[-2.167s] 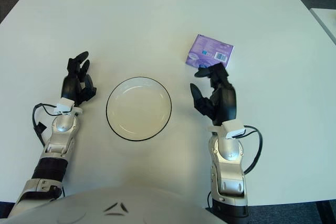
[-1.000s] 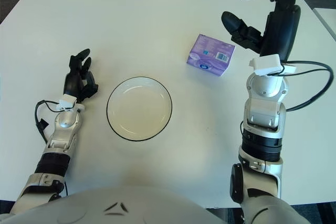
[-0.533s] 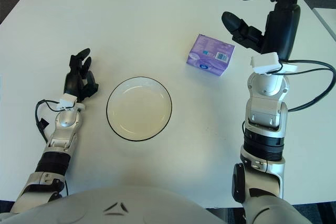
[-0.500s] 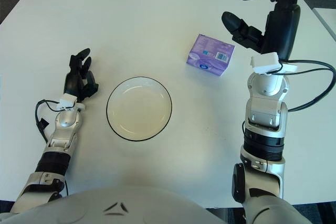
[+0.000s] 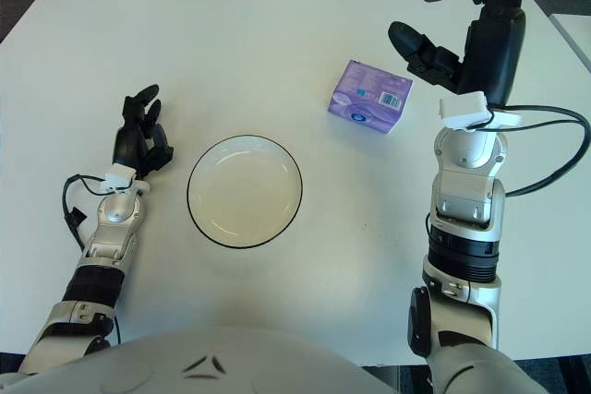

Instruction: Put the tissue paper into the plate.

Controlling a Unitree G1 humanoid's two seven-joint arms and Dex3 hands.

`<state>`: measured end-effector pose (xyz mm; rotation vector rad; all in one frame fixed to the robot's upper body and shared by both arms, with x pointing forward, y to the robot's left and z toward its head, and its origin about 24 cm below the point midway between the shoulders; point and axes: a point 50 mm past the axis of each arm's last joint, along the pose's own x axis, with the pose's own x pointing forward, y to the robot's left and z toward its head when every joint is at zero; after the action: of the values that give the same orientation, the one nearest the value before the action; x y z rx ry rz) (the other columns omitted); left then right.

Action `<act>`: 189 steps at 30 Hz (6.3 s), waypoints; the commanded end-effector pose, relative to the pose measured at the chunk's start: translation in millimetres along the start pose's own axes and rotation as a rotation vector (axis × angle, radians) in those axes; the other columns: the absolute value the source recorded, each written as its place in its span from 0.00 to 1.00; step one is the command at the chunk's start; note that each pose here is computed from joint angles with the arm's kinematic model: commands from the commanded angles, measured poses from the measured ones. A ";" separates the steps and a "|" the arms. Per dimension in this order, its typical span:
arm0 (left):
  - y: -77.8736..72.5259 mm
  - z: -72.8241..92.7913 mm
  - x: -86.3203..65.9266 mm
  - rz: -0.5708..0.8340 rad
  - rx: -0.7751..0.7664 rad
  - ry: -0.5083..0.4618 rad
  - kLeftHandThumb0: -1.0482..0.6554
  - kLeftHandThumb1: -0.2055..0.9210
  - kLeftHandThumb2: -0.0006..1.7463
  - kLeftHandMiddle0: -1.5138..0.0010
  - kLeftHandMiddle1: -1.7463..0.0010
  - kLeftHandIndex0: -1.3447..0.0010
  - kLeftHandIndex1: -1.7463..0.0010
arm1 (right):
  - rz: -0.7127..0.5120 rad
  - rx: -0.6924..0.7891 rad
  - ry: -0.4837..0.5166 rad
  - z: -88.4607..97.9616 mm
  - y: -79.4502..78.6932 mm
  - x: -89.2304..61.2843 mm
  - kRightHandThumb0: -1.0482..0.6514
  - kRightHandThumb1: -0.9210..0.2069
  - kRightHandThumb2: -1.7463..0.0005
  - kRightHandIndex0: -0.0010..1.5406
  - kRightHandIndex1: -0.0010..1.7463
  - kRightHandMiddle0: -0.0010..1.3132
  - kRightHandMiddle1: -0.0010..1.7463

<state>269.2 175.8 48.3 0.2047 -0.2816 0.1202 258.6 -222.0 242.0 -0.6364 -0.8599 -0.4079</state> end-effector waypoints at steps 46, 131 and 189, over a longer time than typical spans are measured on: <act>-10.5 -35.1 -32.6 -0.029 0.003 0.180 0.19 1.00 0.50 0.75 1.00 1.00 0.55 | 0.818 -0.937 0.225 -66.4 65.0 50.3 0.00 0.00 0.91 0.00 0.00 0.00 0.00; -9.5 -32.1 -31.4 -0.035 -0.001 0.163 0.20 1.00 0.50 0.75 1.00 1.00 0.56 | 0.957 -0.807 0.262 -104.2 104.3 11.0 0.00 0.00 0.86 0.00 0.00 0.00 0.00; -12.5 -36.4 -32.2 -0.032 -0.003 0.195 0.19 1.00 0.50 0.76 1.00 1.00 0.54 | 0.924 -0.791 0.158 -61.0 62.5 7.4 0.00 0.00 0.79 0.00 0.00 0.00 0.00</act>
<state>273.1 174.4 50.4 0.2099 -0.2903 0.1120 339.7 -213.2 195.1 -1.6086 -0.1504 0.0637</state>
